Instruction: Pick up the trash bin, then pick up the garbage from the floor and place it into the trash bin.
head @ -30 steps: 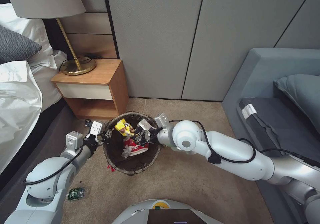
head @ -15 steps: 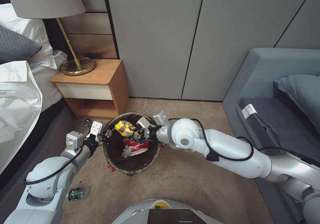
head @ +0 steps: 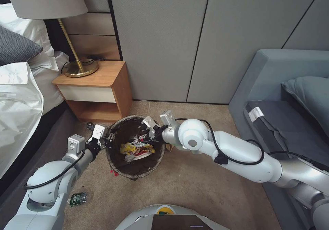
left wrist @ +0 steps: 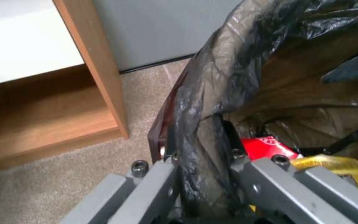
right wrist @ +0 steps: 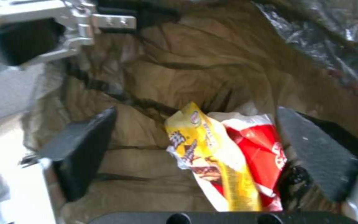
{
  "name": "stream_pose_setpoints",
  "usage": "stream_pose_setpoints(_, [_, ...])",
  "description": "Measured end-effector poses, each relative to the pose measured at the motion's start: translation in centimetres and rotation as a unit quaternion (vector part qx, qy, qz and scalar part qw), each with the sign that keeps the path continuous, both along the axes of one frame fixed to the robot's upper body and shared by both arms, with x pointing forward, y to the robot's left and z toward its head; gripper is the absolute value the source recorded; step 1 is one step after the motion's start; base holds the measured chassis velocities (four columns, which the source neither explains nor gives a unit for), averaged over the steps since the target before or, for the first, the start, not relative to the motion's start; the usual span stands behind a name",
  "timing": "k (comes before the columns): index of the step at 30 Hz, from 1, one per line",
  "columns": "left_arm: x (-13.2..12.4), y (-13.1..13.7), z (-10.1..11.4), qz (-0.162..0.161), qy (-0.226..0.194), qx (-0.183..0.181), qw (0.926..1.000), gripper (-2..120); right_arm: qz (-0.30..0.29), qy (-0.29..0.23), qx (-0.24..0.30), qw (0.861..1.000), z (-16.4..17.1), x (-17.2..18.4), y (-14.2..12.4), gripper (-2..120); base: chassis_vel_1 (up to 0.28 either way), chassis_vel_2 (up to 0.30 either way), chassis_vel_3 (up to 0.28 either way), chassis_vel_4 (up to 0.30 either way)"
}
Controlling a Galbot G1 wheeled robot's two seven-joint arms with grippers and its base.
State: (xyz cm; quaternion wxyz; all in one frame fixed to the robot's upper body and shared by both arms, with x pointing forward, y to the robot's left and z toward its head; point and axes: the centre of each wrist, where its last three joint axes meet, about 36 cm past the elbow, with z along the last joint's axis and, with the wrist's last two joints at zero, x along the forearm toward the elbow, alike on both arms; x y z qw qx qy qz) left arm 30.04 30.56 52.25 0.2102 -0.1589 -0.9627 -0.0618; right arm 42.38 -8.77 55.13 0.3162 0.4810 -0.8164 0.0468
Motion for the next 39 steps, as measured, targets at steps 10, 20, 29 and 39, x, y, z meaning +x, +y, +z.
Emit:
stream_pose_setpoints(10, [0.0,0.1,-0.1,0.002,0.0,0.0,1.0,0,0.007,-0.025,0.036,0.999,3.5,-1.2,-1.1,100,0.0,0.0,0.0,0.0])
stream_pose_setpoints(20, [-0.1,0.5,0.2,0.012,-0.005,0.0,0.9999,0,-0.156,-0.138,0.082,0.975,7.4,0.6,-10.4,100,0.0,0.0,0.0,0.0])
stream_pose_setpoints(29, [-0.4,0.4,0.1,0.019,-0.005,-0.007,0.9998,0,-0.329,-0.212,0.114,0.913,3.6,-2.8,-18.4,100,0.0,0.0,0.0,0.0])
stream_pose_setpoints(39, [-0.6,0.2,-0.4,0.025,0.001,-0.017,0.9996,0,-0.394,-0.267,0.104,0.873,-3.6,-7.0,-21.2,100,0.0,0.0,0.0,0.0])
